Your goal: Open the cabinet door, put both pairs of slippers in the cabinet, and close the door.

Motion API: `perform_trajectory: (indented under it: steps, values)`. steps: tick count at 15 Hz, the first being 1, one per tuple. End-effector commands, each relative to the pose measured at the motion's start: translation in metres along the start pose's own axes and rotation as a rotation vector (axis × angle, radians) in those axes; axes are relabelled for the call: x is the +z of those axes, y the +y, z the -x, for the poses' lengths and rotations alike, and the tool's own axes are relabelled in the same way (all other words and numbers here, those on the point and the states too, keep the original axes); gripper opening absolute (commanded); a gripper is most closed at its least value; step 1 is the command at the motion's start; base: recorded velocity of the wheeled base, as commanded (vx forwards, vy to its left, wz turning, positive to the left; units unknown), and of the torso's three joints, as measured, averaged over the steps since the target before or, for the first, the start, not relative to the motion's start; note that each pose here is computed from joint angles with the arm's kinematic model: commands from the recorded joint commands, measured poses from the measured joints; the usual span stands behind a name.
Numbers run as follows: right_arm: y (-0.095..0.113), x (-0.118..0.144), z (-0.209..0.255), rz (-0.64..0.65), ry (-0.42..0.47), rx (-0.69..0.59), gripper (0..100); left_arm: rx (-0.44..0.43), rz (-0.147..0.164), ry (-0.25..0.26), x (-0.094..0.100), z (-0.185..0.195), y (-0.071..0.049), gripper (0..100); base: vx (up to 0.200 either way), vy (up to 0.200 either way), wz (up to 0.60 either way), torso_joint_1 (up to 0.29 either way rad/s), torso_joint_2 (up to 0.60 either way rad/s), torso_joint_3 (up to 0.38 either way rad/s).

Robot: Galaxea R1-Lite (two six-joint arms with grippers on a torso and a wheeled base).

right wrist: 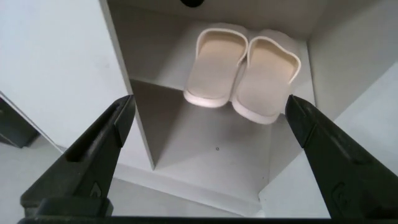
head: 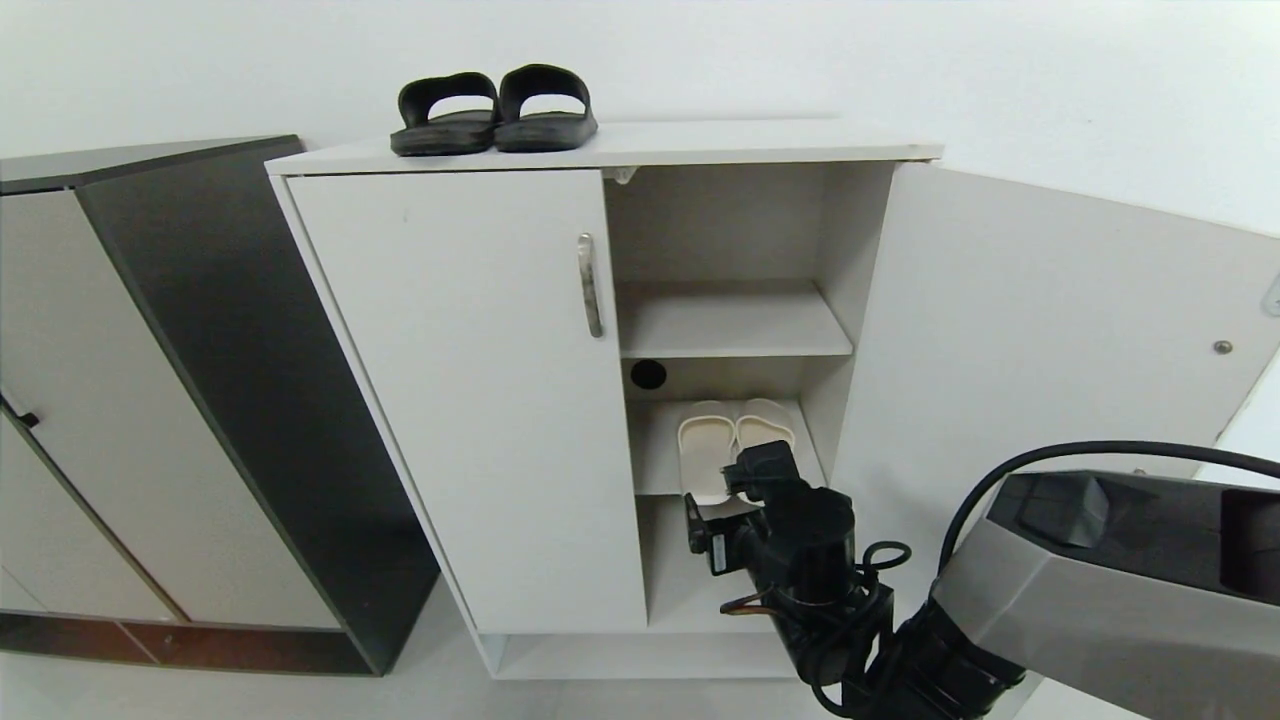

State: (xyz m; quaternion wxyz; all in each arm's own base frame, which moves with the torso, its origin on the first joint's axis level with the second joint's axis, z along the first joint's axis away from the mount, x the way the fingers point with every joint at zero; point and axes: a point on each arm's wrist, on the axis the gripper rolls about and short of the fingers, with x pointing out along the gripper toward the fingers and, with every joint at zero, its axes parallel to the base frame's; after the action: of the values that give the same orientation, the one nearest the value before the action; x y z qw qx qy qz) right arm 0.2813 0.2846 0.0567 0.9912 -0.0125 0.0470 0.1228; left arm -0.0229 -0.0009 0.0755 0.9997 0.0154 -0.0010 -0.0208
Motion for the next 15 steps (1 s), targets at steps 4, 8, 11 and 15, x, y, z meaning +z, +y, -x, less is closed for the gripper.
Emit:
perform_trajectory:
  steps: [4, 8, 11, 15]
  values:
    - [0.0001, -0.0029, 0.0000, 0.004, 0.004, -0.001, 100, 0.000, 0.000, 0.001, 0.0000, -0.0001, 0.0000, 0, 0.000, 0.200, 0.00, 0.008, 0.00, -0.001]
    - [0.0000, -0.0017, 0.0002, -0.003, -0.008, 0.000, 100, 0.000, 0.000, 0.001, 0.0000, -0.0001, 0.0000, 0, 0.000, 0.200, 0.00, 0.001, 0.00, 0.004]
    - [-0.0010, -0.0030, 0.0006, 0.000, -0.002, 0.001, 100, 0.000, 0.000, 0.001, 0.0000, -0.0001, 0.0000, 0, 0.000, 0.200, 0.00, 0.004, 0.00, 0.001]
    - [-0.0021, -0.0055, 0.0005, 0.005, 0.006, 0.016, 100, 0.000, 0.002, 0.001, 0.0000, -0.0001, 0.0000, 0, 0.000, 0.200, 0.00, 0.005, 0.00, 0.000]
